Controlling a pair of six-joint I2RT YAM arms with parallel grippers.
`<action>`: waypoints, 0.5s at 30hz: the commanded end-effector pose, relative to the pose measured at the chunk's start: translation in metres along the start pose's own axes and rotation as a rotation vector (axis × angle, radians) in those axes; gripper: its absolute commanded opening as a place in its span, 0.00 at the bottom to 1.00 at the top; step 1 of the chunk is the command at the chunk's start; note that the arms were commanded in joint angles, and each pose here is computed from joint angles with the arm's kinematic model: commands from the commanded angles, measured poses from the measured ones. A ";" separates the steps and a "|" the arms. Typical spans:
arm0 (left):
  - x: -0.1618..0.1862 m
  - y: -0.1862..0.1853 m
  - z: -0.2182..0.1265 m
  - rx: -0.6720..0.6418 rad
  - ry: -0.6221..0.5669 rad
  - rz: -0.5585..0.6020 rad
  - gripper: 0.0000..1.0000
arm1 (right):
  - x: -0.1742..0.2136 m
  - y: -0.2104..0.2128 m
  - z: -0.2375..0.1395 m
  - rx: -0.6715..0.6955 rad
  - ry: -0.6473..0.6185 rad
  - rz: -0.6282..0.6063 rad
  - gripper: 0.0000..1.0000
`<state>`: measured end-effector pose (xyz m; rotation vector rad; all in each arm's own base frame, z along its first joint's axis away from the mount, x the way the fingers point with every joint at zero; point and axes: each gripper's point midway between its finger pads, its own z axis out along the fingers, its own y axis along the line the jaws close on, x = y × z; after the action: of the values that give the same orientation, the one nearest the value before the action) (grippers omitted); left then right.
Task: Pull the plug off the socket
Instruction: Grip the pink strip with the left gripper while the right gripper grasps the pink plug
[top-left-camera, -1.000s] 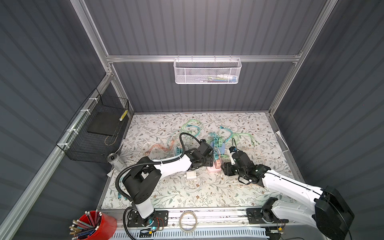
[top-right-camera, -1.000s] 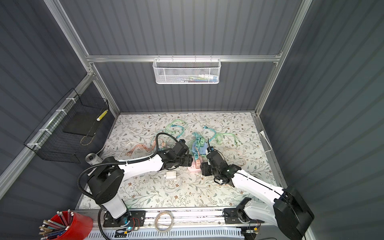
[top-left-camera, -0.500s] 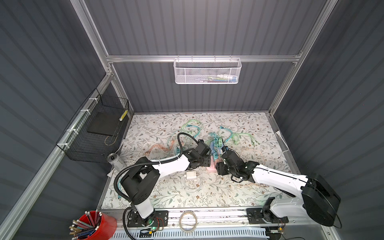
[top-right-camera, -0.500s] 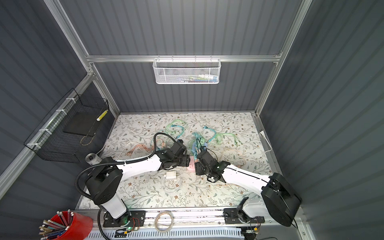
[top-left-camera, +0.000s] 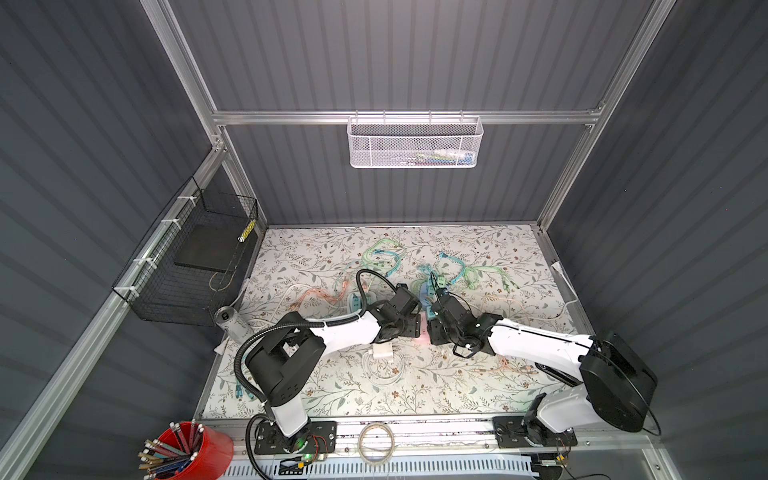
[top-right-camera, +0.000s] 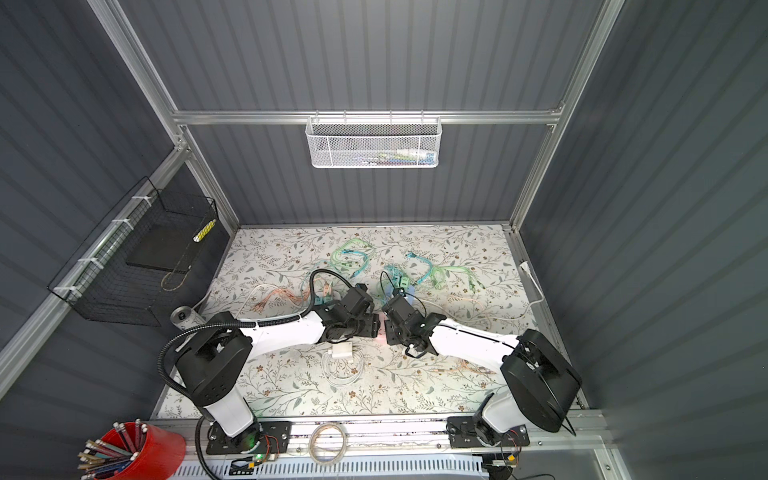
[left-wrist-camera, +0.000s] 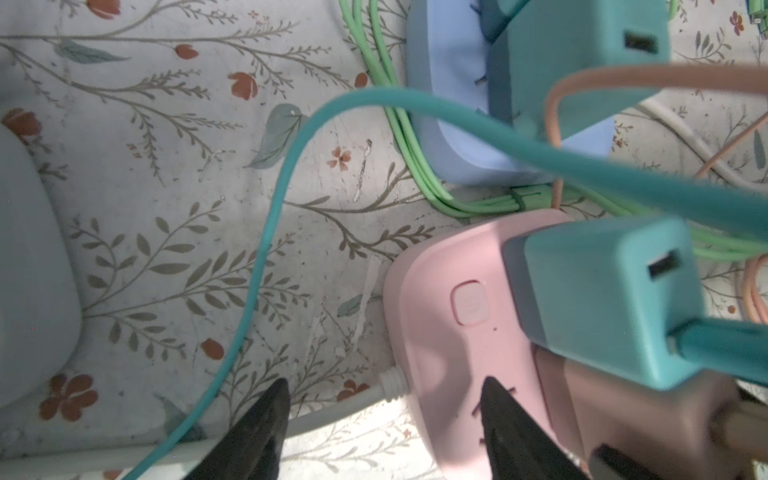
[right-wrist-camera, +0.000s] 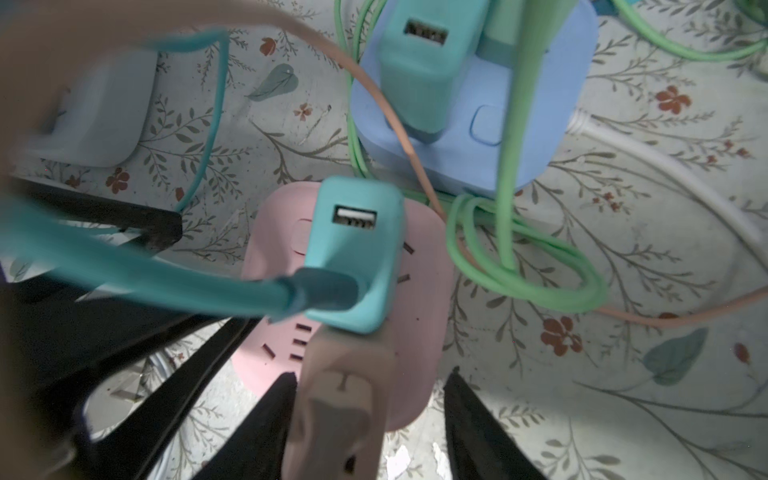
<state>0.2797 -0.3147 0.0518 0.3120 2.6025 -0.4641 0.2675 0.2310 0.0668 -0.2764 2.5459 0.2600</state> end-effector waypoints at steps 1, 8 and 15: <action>0.008 0.003 0.006 0.005 0.024 -0.001 0.73 | 0.003 -0.003 0.001 0.034 0.028 -0.005 0.56; 0.008 0.003 0.007 0.011 0.022 -0.009 0.72 | 0.008 0.002 0.007 0.023 0.058 0.004 0.54; 0.005 0.002 0.003 0.010 0.006 -0.004 0.71 | 0.015 -0.001 0.010 0.045 0.083 -0.001 0.51</action>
<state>0.2776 -0.3158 0.0487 0.3168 2.6032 -0.4836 0.2673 0.2345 0.0573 -0.2747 2.5846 0.2342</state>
